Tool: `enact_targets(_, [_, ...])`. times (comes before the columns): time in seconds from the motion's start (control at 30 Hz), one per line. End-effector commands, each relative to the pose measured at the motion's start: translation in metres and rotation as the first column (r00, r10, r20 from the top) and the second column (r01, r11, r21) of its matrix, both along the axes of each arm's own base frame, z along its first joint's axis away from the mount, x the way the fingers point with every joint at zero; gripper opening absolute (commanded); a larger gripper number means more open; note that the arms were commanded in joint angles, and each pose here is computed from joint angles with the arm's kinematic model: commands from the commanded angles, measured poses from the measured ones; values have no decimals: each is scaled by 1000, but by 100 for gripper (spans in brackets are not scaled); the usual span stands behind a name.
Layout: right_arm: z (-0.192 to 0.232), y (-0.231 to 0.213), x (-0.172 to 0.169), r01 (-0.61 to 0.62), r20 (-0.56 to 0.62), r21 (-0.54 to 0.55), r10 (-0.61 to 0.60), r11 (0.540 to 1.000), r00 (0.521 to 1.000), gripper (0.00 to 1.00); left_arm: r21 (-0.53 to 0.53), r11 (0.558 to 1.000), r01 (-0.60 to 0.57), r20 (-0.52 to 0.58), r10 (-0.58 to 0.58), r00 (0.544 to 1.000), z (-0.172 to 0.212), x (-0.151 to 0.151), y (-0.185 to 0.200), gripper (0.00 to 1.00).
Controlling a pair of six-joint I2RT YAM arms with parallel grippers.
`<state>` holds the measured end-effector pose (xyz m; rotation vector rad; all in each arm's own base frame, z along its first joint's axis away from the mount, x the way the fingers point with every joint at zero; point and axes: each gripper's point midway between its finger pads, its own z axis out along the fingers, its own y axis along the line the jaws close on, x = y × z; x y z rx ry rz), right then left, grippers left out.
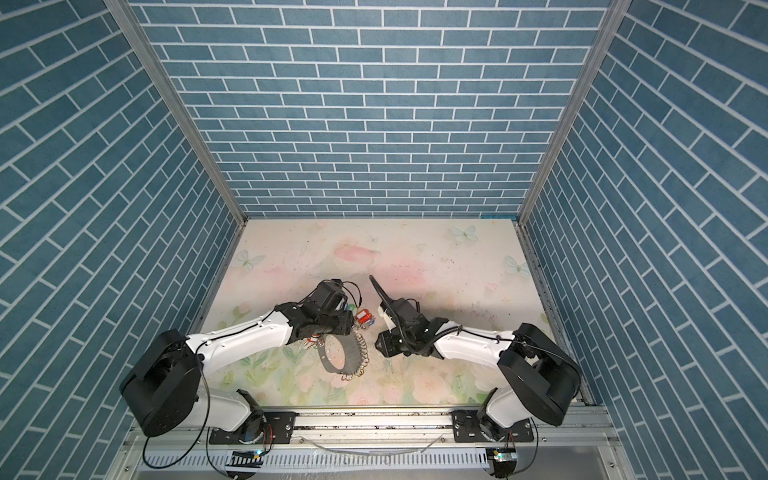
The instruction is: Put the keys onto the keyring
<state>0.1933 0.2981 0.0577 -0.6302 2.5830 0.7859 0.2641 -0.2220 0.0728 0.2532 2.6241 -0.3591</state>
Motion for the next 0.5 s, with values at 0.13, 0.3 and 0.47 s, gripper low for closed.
enact_targets(0.13, [2, -57, 39, 150, 207, -144, -118, 978, 971, 39, 236, 959, 158, -63, -147, 987, 1, -17, -11, 49])
enact_targets(0.3, [27, -93, 55, 266, 332, -97, -221, 959, 917, 40, 332, 894, 302, -137, -272, 953, -3, -26, -33, 44])
enact_targets(0.47, [42, -108, 56, 284, 409, -75, -230, 956, 883, 42, 409, 830, 380, -204, -323, 924, -11, -25, -34, 41])
